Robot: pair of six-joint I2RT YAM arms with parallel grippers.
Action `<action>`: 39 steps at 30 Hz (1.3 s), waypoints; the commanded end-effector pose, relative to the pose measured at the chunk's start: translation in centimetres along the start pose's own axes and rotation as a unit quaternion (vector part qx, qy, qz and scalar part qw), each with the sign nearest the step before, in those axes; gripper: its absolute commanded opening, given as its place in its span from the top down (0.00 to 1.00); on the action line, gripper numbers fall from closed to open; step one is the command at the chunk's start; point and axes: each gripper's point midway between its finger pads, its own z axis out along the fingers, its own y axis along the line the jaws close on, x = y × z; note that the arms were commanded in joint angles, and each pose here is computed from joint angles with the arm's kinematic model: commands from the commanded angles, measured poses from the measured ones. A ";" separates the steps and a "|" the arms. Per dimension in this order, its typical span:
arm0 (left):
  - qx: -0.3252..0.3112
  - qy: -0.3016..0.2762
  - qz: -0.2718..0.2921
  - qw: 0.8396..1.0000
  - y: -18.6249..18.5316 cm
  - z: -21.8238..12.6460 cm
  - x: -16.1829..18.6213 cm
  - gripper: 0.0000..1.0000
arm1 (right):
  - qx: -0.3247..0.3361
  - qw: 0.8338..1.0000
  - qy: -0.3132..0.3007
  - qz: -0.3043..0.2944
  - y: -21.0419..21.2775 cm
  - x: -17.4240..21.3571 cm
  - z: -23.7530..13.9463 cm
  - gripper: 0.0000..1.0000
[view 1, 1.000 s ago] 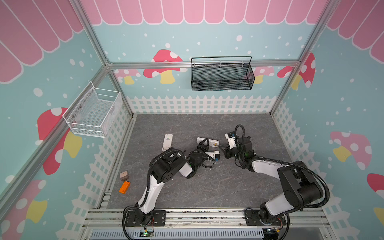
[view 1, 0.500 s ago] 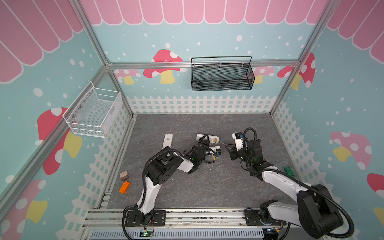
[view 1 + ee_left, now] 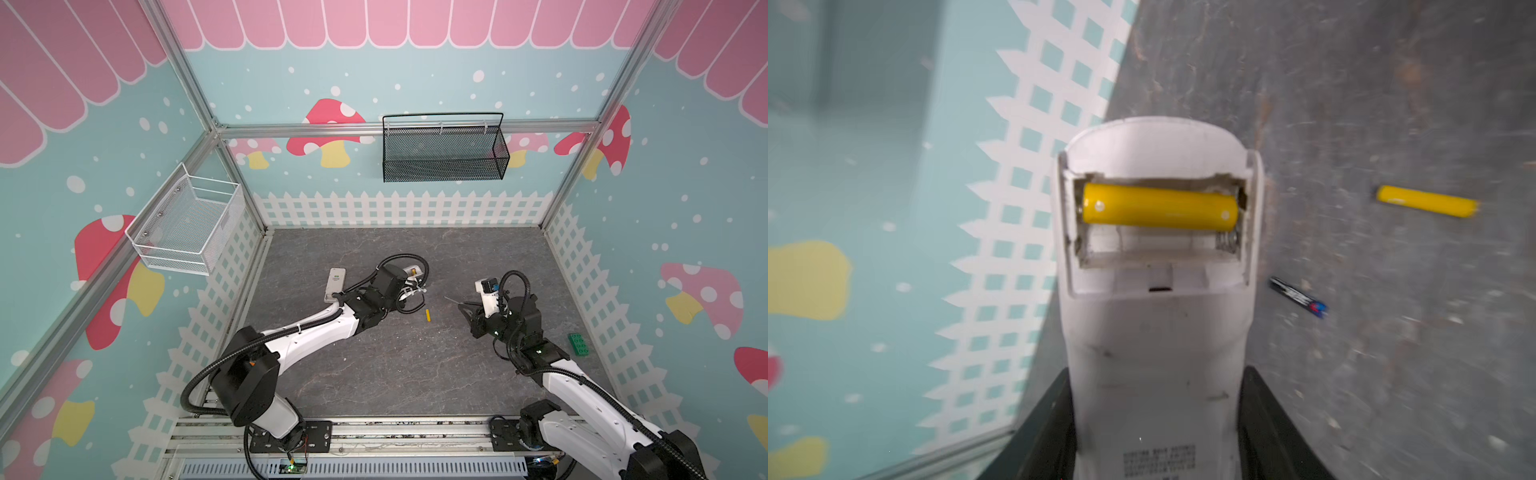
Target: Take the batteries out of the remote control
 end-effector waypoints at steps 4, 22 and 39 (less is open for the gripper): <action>0.202 0.095 -0.173 0.959 -9.9 -1.5 5.6 1.00 | -0.040 0.998 0.053 0.012 2.9 2.0 -0.2 1.00; 0.240 0.155 -0.256 0.923 -14.8 1.3 5.4 0.88 | -0.037 0.990 0.121 0.060 4.6 8.6 0.0 1.00; 0.216 0.072 -0.206 0.952 -9.3 -1.9 0.8 0.01 | -0.035 0.983 0.164 0.080 5.5 11.0 0.3 1.00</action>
